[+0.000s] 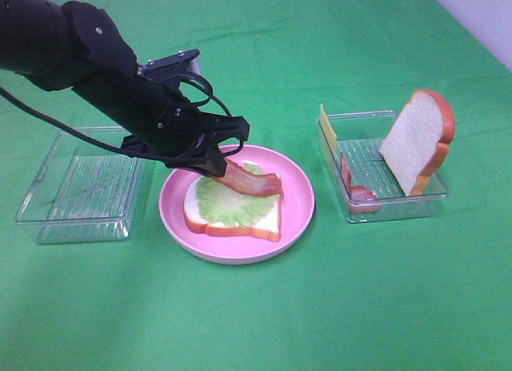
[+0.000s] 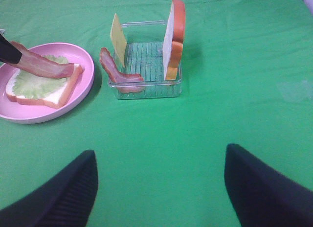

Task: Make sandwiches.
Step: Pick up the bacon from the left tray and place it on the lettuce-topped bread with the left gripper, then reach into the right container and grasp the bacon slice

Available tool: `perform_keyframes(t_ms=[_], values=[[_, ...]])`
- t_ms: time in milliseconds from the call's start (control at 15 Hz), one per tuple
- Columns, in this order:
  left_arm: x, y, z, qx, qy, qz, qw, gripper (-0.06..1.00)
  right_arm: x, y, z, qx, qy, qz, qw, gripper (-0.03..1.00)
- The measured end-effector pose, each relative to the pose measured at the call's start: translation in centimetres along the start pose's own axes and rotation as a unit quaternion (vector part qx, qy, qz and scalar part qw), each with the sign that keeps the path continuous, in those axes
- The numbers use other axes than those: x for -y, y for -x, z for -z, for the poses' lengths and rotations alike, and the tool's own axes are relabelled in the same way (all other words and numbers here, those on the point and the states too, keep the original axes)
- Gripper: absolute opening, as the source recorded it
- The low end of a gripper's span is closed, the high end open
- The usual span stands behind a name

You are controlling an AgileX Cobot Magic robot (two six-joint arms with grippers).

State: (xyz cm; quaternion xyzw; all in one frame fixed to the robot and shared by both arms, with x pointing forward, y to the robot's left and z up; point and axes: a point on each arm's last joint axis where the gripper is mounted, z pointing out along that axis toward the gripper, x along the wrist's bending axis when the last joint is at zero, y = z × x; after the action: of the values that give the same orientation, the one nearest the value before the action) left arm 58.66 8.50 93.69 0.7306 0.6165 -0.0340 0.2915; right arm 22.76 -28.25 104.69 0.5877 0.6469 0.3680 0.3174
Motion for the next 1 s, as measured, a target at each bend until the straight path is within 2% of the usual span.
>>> perform_keyframes(t_ms=[133,200,267,333,400,467,533,600,733,800,1000], values=[[0.1,0.0,0.2,-0.005,-0.009,0.012,1.0,0.47,0.0,0.0,0.0,0.0,0.0,0.0,1.0,0.69],[0.1,0.0,0.2,-0.005,-0.009,0.012,1.0,0.47,0.0,0.0,0.0,0.0,0.0,0.0,1.0,0.69],[-0.1,0.4,1.3,-0.002,-0.003,0.01,1.0,0.74,0.0,0.0,0.0,0.0,0.0,0.0,1.0,0.69],[-0.4,0.8,2.4,0.0,0.008,0.0,1.0,0.79,0.0,0.0,0.0,0.0,0.0,0.0,1.0,0.69],[-0.6,1.2,3.5,0.0,0.017,-0.013,1.0,0.8,0.0,0.0,0.0,0.0,0.0,0.0,1.0,0.69],[-0.7,1.9,6.2,-0.003,0.024,-0.049,0.998,0.81,0.0,0.0,0.0,0.0,0.0,0.0,1.0,0.69],[-0.5,2.2,7.4,-0.005,0.02,-0.062,0.998,0.81,0.0,0.0,0.0,0.0,0.0,0.0,1.0,0.69],[-0.1,2.7,10.3,-0.016,0.013,-0.084,0.996,0.81,0.0,0.0,0.0,0.0,0.0,0.0,1.0,0.69],[1.0,3.2,14.6,-0.038,-0.004,-0.103,0.994,0.81,0.0,0.0,0.0,0.0,0.0,0.0,1.0,0.69],[1.0,3.2,14.6,-0.038,-0.004,-0.103,0.994,0.81,0.0,0.0,0.0,0.0,0.0,0.0,1.0,0.69],[3.2,3.2,21.2,-0.09,-0.003,-0.119,0.989,0.81,0.0,0.0,0.0,0.0,0.0,0.0,1.0,0.69]])
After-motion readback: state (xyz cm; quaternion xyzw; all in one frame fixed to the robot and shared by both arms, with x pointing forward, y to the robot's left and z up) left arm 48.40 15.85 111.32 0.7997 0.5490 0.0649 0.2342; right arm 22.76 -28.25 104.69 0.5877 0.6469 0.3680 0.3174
